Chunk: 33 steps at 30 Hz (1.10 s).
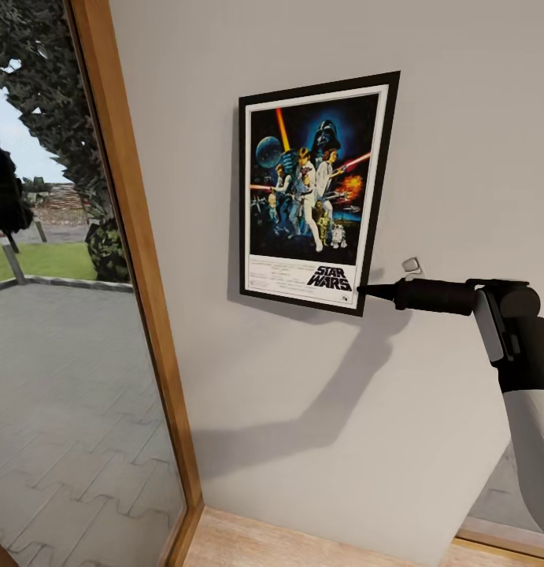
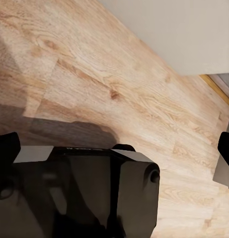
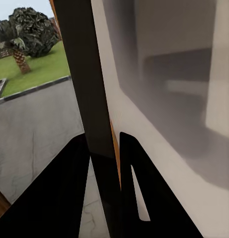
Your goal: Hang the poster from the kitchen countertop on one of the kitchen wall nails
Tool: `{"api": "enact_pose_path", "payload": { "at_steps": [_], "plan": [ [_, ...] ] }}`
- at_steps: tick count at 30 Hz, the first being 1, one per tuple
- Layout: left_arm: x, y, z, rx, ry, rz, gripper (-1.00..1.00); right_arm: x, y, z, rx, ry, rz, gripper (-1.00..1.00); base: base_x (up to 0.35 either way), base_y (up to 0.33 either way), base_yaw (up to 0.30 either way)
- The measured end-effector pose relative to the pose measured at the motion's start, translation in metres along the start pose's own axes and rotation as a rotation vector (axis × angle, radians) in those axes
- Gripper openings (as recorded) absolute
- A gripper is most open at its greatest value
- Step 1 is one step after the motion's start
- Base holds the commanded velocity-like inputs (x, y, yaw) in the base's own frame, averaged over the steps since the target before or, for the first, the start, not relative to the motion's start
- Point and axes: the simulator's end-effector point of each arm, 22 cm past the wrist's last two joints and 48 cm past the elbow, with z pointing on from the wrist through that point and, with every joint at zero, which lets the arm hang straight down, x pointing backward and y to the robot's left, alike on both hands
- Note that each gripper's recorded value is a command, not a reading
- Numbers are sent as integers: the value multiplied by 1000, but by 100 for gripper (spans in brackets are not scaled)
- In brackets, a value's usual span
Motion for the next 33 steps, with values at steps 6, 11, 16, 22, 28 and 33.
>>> {"api": "enact_pose_path", "payload": {
  "at_steps": [6, 11, 16, 22, 28, 33],
  "plan": [
    [0, 0, 0, 0, 0, 0, 100, 0, 0, 0, 0, 0, 0, -100, 0, 0, 0],
    [0, 0, 0, 0, 0, 0, 100, 0, 0, 0, 0, 0, 0, -100, 0, 0, 0],
    [0, 0, 0, 0, 0, 0, 100, 0, 0, 0, -1, 0, 0, -100, 0, 0, 0],
    [0, 0, 0, 0, 0, 0, 100, 0, 0, 0, -1, 0, 0, -100, 0, -12, 0],
    [0, 0, 0, 0, -1, 1, 100, 0, 0, 0, -1, 0, 0, -100, 0, -21, 0],
    [0, 0, 0, 0, -1, 1, 100, 0, 0, 0, -1, 0, 0, -100, 0, -18, 0]
  ]
}}
